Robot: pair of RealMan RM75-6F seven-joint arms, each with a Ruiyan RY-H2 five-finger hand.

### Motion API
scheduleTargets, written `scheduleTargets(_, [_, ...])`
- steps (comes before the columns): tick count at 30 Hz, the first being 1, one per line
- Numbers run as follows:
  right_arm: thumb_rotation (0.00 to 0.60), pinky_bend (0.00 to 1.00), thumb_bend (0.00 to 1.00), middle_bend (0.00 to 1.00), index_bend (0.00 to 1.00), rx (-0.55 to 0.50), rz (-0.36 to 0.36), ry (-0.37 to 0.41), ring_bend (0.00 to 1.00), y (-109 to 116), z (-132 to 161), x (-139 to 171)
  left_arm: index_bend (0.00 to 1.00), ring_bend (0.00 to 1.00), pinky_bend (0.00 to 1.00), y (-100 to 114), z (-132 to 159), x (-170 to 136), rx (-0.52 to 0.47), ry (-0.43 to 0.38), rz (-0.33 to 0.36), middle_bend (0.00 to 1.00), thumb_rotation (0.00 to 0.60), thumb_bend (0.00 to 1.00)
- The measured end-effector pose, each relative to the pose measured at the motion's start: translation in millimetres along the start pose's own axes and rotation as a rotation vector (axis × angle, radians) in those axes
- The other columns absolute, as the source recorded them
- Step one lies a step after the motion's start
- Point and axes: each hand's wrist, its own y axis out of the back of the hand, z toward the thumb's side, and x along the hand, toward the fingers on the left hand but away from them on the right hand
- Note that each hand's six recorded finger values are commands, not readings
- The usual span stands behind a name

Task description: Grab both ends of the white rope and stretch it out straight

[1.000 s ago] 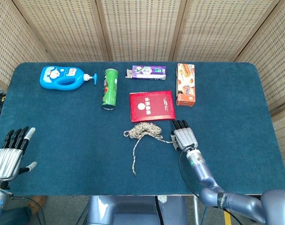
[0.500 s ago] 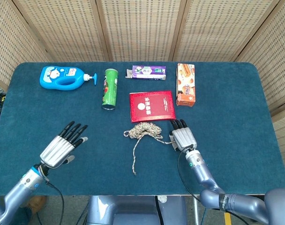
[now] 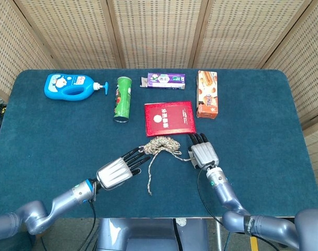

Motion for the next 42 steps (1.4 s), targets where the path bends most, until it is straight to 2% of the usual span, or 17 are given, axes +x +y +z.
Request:
scheduleTargets(13, [0.600, 0.00, 0.47, 0.00, 0.65, 0.000, 0.008, 0.007, 0.00, -2, 5, -1, 0.49, 0.00, 0.00, -12, 28, 47, -0.005, -0.066, -0.024, 0.00, 0.600, 0.22])
scheduleTargets(21, [0.600, 0.00, 0.47, 0.00, 0.65, -0.006, 0.018, 0.003, 0.00, -5, 5, -2, 0.50, 0.00, 0.00, -17, 50, 69, 0.009, -0.117, -0.051, 0.00, 0.600, 0.24])
scheduleTargets(33, [0.600, 0.00, 0.47, 0.00, 0.65, -0.018, 0.023, -0.003, 0.00, -7, 1, -3, 0.51, 0.00, 0.00, -38, 63, 81, 0.003, -0.133, -0.099, 0.00, 0.600, 0.24])
scheduleTargets(42, [0.600, 0.00, 0.47, 0.00, 0.66, -0.026, 0.024, -0.003, 0.00, -8, 0, -3, 0.53, 0.00, 0.00, -45, 67, 86, -0.013, -0.135, -0.109, 0.00, 0.600, 0.28])
